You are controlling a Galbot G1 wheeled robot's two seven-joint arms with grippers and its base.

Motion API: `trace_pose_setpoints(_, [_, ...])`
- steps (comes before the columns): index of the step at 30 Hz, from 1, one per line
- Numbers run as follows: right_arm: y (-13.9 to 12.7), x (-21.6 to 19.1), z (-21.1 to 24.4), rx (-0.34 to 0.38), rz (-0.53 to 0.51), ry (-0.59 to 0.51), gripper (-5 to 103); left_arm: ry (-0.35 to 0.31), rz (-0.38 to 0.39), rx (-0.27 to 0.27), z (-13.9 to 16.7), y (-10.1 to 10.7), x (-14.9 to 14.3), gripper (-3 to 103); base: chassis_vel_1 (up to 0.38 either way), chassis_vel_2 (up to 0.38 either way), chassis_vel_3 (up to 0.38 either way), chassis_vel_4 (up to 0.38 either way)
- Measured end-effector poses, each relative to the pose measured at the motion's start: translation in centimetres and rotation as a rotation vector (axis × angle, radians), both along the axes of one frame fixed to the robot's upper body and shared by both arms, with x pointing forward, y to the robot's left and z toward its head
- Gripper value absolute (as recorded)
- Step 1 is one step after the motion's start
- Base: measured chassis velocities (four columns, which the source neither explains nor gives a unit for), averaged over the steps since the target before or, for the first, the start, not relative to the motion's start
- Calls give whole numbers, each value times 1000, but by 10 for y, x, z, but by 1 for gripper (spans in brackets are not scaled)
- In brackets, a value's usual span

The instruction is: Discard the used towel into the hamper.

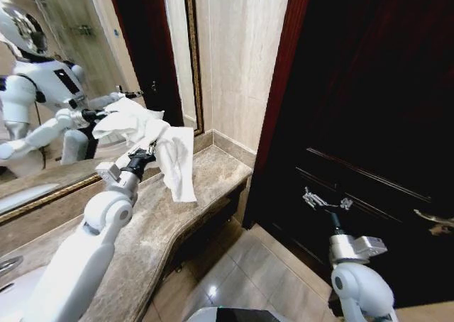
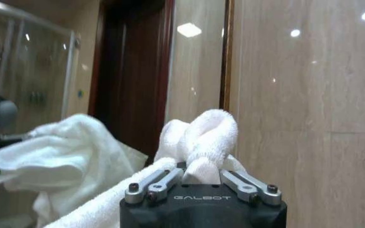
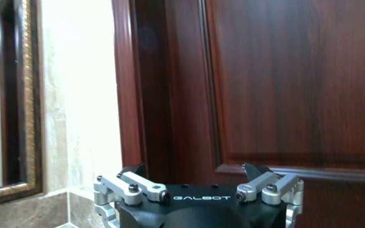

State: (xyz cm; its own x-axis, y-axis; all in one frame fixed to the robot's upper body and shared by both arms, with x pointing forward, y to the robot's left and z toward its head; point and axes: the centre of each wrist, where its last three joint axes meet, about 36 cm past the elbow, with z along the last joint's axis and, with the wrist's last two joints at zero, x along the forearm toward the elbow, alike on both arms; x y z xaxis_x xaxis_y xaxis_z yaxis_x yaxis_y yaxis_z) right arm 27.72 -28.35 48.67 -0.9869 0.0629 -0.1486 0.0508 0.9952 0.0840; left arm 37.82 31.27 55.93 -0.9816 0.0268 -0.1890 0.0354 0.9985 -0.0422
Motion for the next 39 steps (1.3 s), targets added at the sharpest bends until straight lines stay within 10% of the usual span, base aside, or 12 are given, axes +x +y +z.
trace_pose_setpoints(17, [13, -26, 26, -5, 77, 14, 100, -103, -55, 57, -48, 6, -74, 9, 0, 0, 0, 0])
trace_pose_setpoints(29, [14, -23, 39, -27, 132, 17, 100, 12, -13, 61, -101, -9, -104, 9, 0, 0, 0, 0])
trace_pose_setpoints(39, [12, -31, 40, -45, 132, 43, 100, -14, -17, 36, -101, -24, -117, 9, 0, 0, 0, 0])
